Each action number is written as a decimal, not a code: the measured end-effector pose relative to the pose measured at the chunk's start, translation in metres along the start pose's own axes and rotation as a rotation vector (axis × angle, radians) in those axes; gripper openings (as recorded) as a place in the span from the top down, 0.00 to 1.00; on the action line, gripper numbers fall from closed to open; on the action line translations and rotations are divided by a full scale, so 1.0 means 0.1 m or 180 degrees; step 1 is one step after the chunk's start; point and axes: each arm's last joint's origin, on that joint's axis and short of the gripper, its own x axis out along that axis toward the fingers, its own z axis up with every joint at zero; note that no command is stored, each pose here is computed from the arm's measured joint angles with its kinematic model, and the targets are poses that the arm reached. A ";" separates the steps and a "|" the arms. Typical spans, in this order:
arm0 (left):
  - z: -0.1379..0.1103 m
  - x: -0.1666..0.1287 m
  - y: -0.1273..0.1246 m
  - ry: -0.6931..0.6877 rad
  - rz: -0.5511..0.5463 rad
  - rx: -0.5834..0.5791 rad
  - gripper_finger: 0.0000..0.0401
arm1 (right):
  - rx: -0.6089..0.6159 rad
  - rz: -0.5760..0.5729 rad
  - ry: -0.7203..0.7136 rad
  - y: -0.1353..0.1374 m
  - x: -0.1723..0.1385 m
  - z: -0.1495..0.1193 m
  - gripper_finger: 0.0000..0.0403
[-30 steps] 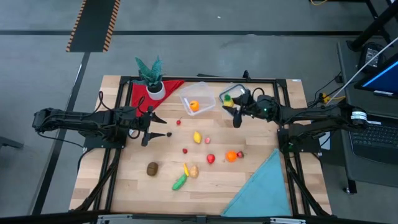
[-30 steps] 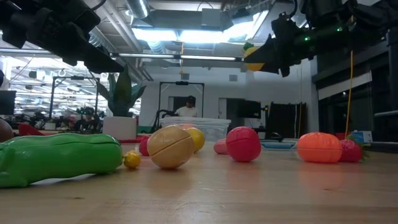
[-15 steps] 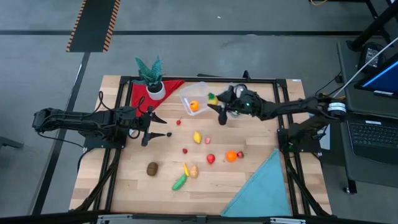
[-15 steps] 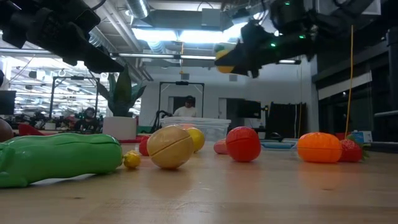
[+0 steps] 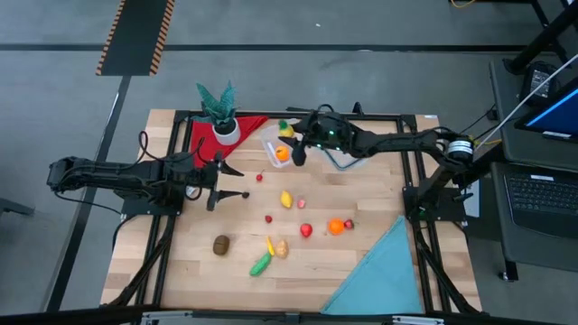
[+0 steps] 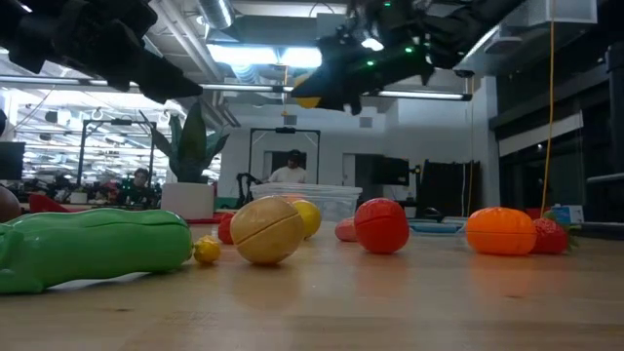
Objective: Pick and placing Produce into tupperware
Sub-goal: Put the yellow pineapple into the transparent container
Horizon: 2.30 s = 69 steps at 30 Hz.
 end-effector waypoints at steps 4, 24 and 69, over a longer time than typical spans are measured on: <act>0.00 0.00 0.00 -0.0007 -0.0001 -0.0009 0.33 | 0.0100 -0.0059 0.0361 -0.01 0.17 0.03 0.54; -0.01 0.00 0.00 0.0022 -0.0019 -0.0018 0.33 | 0.0403 -0.0646 0.1004 -0.14 0.22 0.12 0.54; 0.00 0.00 0.00 -0.0007 -0.0017 0.0184 0.33 | 0.0488 -0.0821 0.1739 -0.36 0.57 -0.61 0.54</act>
